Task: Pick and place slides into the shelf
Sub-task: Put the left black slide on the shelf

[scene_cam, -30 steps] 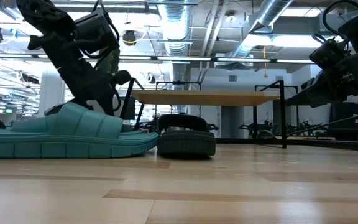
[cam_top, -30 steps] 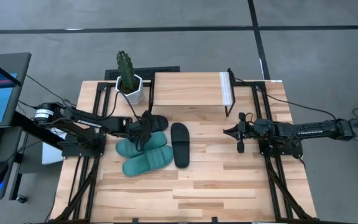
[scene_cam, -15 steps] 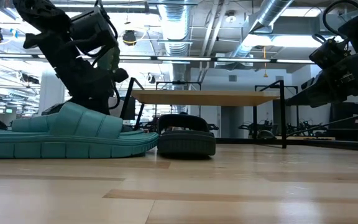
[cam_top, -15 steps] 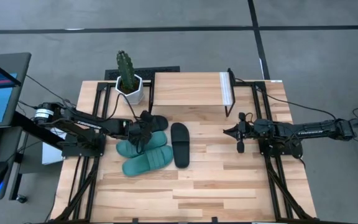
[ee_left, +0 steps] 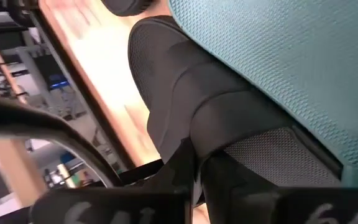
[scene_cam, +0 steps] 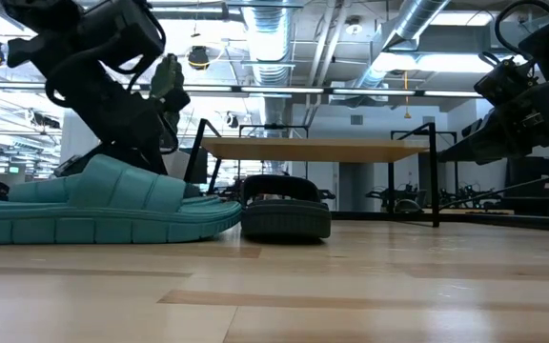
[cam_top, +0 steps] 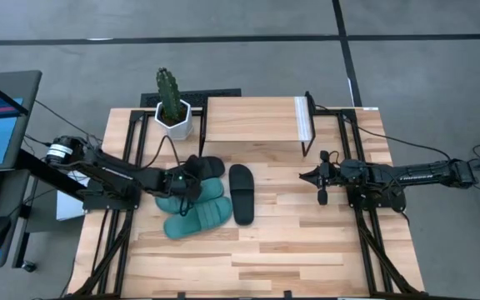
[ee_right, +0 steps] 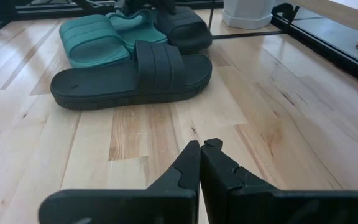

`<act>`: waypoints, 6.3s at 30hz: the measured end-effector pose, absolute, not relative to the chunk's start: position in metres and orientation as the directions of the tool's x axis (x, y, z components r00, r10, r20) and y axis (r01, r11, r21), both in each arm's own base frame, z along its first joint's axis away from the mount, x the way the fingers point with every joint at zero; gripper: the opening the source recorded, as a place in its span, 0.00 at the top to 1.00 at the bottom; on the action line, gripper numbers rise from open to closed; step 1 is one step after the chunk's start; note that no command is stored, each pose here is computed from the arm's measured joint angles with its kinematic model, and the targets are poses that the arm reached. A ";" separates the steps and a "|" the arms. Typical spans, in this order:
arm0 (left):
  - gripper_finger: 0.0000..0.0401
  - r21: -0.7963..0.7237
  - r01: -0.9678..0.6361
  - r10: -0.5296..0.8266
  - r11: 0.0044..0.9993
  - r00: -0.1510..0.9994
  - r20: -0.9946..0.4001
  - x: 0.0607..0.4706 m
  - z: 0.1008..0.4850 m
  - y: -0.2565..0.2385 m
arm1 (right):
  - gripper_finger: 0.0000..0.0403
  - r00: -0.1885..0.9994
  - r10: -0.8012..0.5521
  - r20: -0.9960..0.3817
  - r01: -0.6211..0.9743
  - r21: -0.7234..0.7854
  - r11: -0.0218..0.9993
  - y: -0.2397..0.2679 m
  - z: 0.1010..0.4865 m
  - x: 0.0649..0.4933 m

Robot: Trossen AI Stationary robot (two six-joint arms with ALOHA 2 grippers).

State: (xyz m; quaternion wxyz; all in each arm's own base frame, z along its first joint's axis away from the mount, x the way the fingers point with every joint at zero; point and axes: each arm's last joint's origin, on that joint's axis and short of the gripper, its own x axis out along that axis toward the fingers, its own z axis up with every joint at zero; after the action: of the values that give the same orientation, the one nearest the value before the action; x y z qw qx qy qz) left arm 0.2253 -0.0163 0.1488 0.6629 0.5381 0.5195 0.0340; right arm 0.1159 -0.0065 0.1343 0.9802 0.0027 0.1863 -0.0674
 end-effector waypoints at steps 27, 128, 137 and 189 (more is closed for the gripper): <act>1.00 0.914 0.398 0.779 0.084 0.546 -0.309 0.229 0.180 -0.065 | 1.00 0.921 -0.131 -0.366 0.133 -0.020 0.991 -0.007 0.134 0.116; 1.00 0.777 -0.282 0.804 0.563 -0.031 -0.594 0.387 0.361 0.111 | 1.00 0.921 -0.133 -0.366 0.135 -0.021 0.991 -0.007 0.134 0.116; 1.00 0.764 -0.364 0.832 0.533 0.060 -0.552 0.356 0.409 0.094 | 1.00 0.921 -0.132 -0.366 0.134 -0.020 0.991 -0.007 0.134 0.116; 1.00 0.692 -0.589 0.856 0.418 0.000 -0.518 0.388 0.372 0.112 | 1.00 0.921 -0.133 -0.366 0.135 -0.021 0.991 -0.007 0.134 0.116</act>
State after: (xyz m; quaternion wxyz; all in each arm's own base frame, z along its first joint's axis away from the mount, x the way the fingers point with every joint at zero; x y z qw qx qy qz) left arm 0.3884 0.1124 0.3723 0.6930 0.1395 0.4783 0.5210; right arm 0.1159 -0.0066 0.1341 0.9800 0.0023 0.1868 -0.0684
